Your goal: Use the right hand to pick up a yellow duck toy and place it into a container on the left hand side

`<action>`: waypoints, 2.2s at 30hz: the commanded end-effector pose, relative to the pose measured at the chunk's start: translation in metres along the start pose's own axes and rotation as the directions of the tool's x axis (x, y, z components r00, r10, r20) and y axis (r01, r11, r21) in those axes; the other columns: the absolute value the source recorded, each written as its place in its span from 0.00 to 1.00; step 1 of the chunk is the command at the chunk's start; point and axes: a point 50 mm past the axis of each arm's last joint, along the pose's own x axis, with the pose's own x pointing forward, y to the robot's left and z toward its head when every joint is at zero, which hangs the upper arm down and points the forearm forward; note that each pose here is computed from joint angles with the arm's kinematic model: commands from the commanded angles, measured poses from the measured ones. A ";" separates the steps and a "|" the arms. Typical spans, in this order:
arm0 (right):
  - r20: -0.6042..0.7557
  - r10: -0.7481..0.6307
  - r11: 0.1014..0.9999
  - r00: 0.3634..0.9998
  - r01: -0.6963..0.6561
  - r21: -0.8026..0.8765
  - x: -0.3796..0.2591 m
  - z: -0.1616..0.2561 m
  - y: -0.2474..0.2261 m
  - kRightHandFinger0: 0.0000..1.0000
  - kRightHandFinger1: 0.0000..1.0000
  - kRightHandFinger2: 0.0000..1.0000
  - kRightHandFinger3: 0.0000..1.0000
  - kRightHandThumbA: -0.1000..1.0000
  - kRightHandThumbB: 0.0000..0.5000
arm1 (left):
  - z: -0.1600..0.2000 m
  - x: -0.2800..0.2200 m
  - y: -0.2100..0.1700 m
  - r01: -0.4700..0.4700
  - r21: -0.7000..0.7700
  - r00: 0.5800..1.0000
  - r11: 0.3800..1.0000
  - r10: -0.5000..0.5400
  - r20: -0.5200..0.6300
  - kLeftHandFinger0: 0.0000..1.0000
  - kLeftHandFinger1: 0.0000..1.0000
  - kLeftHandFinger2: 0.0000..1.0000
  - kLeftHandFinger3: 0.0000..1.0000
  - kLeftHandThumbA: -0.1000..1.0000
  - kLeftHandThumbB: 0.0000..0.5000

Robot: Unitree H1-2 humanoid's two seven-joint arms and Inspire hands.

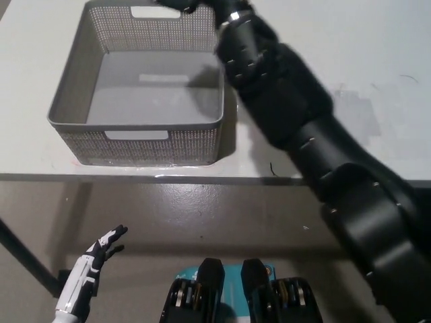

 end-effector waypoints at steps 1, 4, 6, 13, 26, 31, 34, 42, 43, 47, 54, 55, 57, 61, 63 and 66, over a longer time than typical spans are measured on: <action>0.142 -0.060 0.998 0.988 0.056 0.031 0.020 0.045 -0.010 0.00 0.23 0.65 0.81 0.00 0.28 | 0.010 0.006 0.005 0.039 0.056 0.998 0.998 -0.041 0.041 0.92 1.00 1.00 1.00 1.00 0.47; 0.099 -0.025 0.999 0.995 0.023 0.022 0.018 0.047 0.003 0.00 0.24 0.64 0.80 0.00 0.27 | 0.012 0.010 0.006 0.052 0.079 0.997 0.995 -0.057 0.058 0.90 1.00 1.00 1.00 1.00 0.50; 0.090 -0.021 1.000 0.996 0.019 0.023 0.017 0.045 0.005 0.00 0.21 0.60 0.77 0.00 0.28 | 0.013 0.011 0.006 0.055 0.091 0.996 0.994 -0.061 0.065 0.89 1.00 1.00 1.00 1.00 0.46; 0.032 -0.009 1.000 0.999 0.009 -0.009 0.012 0.024 0.007 0.00 0.24 0.61 0.77 0.00 0.28 | 0.019 0.016 0.007 0.076 0.106 0.994 0.991 -0.084 0.074 0.85 0.94 1.00 1.00 1.00 0.51; -0.055 0.138 0.986 0.989 -0.143 -0.090 0.008 0.011 -0.003 1.00 1.00 1.00 1.00 0.96 0.90 | 0.026 0.025 0.009 0.095 0.133 0.991 0.987 -0.107 0.084 0.82 0.89 1.00 1.00 1.00 0.56; -0.060 0.147 0.983 0.987 -0.152 -0.097 0.006 0.010 -0.007 1.00 1.00 1.00 1.00 1.00 0.87 | 0.028 0.027 0.009 0.106 0.134 0.990 0.985 -0.118 0.080 0.83 0.89 1.00 1.00 1.00 0.55; -0.068 0.144 0.984 0.987 -0.150 -0.098 0.004 0.008 -0.010 1.00 1.00 1.00 1.00 1.00 0.85 | 0.029 0.028 0.009 0.109 0.135 0.989 0.985 -0.121 0.082 0.83 0.89 1.00 1.00 1.00 0.54; -0.042 0.081 0.990 0.996 -0.085 -0.112 0.002 0.003 -0.038 1.00 1.00 1.00 1.00 1.00 0.84 | 0.032 0.035 0.011 0.122 0.161 0.986 0.979 -0.138 0.091 0.83 0.89 1.00 1.00 1.00 0.50; -0.034 0.068 0.991 0.997 -0.071 -0.115 0.001 0.003 -0.044 1.00 1.00 1.00 1.00 1.00 0.84 | 0.033 0.036 0.011 0.125 0.166 0.986 0.978 -0.141 0.091 0.83 0.88 1.00 1.00 1.00 0.49; 0.027 -0.029 0.992 0.999 0.032 -0.119 -0.020 0.005 -0.092 1.00 1.00 1.00 1.00 1.00 0.72 | 0.036 0.040 0.013 0.134 0.179 0.983 0.975 -0.154 0.098 0.82 0.87 1.00 1.00 1.00 0.48; 0.116 -0.189 0.969 0.975 0.204 -0.137 -0.076 0.004 -0.173 1.00 1.00 1.00 1.00 1.00 0.69 | 0.038 0.047 0.015 0.144 0.201 0.979 0.969 -0.169 0.111 0.80 0.84 0.99 1.00 1.00 0.47; 0.135 -0.227 0.959 0.964 0.246 -0.139 -0.092 0.002 -0.188 1.00 1.00 1.00 1.00 1.00 0.68 | 0.039 0.048 0.016 0.146 0.210 0.979 0.967 -0.171 0.109 0.80 0.83 0.99 1.00 1.00 0.47; 0.164 -0.303 0.943 0.939 0.320 -0.089 -0.127 -0.005 -0.208 1.00 1.00 1.00 1.00 0.99 0.64 | 0.041 0.048 0.019 0.150 0.221 0.978 0.964 -0.178 0.109 0.79 0.83 0.98 1.00 1.00 0.45; 0.170 -0.438 0.897 0.883 0.441 0.020 -0.196 -0.022 -0.224 1.00 1.00 1.00 1.00 1.00 0.61 | 0.042 0.051 0.022 0.158 0.231 0.977 0.960 -0.186 0.102 0.79 0.83 0.99 1.00 1.00 0.46; 0.181 -0.495 0.869 0.850 0.481 0.118 -0.228 -0.027 -0.220 1.00 1.00 1.00 1.00 0.97 0.57 | 0.043 0.054 0.025 0.164 0.228 0.977 0.960 -0.190 0.095 0.79 0.84 1.00 1.00 1.00 0.46; 0.182 -0.533 0.844 0.827 0.503 0.187 -0.266 -0.030 -0.210 1.00 1.00 1.00 1.00 1.00 0.60 | 0.044 0.057 0.026 0.168 0.228 0.976 0.959 -0.194 0.097 0.79 0.84 1.00 1.00 1.00 0.44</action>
